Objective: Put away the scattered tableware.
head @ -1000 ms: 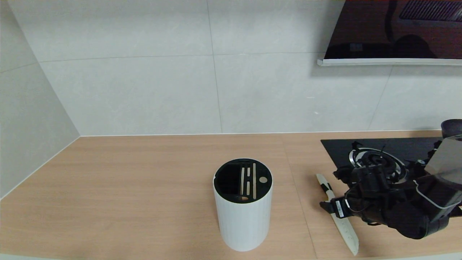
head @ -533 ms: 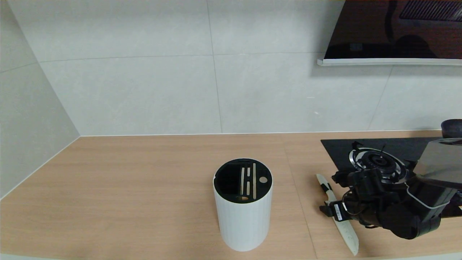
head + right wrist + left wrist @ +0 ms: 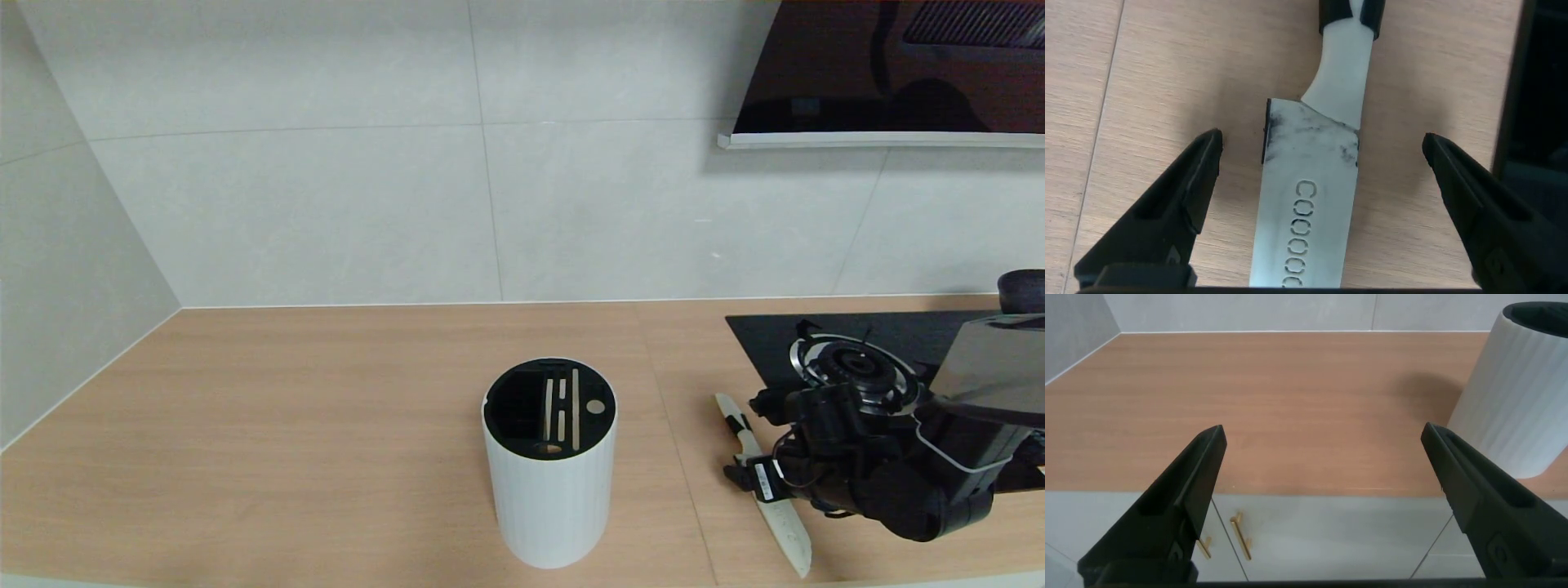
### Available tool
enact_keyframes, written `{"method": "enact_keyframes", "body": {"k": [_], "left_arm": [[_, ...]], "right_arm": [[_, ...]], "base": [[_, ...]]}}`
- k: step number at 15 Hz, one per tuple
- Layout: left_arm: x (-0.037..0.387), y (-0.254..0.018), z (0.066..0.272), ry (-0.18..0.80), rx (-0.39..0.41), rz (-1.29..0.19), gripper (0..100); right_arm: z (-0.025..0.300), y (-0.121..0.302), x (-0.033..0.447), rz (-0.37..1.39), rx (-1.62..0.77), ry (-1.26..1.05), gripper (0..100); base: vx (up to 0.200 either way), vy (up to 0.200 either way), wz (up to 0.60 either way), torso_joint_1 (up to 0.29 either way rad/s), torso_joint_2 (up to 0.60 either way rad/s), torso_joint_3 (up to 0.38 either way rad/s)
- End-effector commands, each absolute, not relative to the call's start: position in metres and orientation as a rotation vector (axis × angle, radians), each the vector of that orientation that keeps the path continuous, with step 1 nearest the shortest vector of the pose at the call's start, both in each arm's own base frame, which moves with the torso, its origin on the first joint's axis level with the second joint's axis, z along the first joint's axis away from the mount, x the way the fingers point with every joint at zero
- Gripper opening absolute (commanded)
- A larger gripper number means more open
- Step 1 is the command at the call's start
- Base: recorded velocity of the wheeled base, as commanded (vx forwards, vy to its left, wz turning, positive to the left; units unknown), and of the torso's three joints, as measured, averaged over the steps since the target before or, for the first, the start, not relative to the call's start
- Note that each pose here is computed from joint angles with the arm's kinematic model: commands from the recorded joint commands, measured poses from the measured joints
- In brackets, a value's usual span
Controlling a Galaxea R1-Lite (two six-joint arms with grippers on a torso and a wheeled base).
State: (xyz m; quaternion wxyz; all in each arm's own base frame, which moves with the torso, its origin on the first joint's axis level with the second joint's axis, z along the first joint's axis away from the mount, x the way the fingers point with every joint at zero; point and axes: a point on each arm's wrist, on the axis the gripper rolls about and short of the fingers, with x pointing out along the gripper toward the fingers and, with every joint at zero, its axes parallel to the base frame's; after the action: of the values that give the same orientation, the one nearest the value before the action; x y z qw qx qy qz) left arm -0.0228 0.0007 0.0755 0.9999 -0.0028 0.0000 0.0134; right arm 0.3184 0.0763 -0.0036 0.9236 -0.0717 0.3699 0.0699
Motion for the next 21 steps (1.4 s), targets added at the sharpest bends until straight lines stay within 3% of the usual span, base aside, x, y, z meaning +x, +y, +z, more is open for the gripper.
{"method": "enact_keyframes", "body": {"k": [1, 11, 21], "left_arm": [[-0.023, 0.001, 0.075, 0.0, -0.006, 0.028, 100], [-0.023, 0.001, 0.075, 0.0, -0.003, 0.028, 100], [-0.023, 0.001, 0.076, -0.003, -0.002, 0.026, 100]], "right_arm": [[-0.004, 0.076, 0.318, 0.144, -0.148, 0.76, 0], [0.014, 0.076, 0.317, 0.108, -0.156, 0.707, 0], [0.129, 0.086, 0.269, 0.165, -0.055, 0.448, 0]], "base": [[0.0, 0.0, 0.0, 0.0, 0.0, 0.0], [0.0, 0.0, 0.0, 0.0, 0.0, 0.0], [0.0, 0.0, 0.0, 0.0, 0.0, 0.0]]}}
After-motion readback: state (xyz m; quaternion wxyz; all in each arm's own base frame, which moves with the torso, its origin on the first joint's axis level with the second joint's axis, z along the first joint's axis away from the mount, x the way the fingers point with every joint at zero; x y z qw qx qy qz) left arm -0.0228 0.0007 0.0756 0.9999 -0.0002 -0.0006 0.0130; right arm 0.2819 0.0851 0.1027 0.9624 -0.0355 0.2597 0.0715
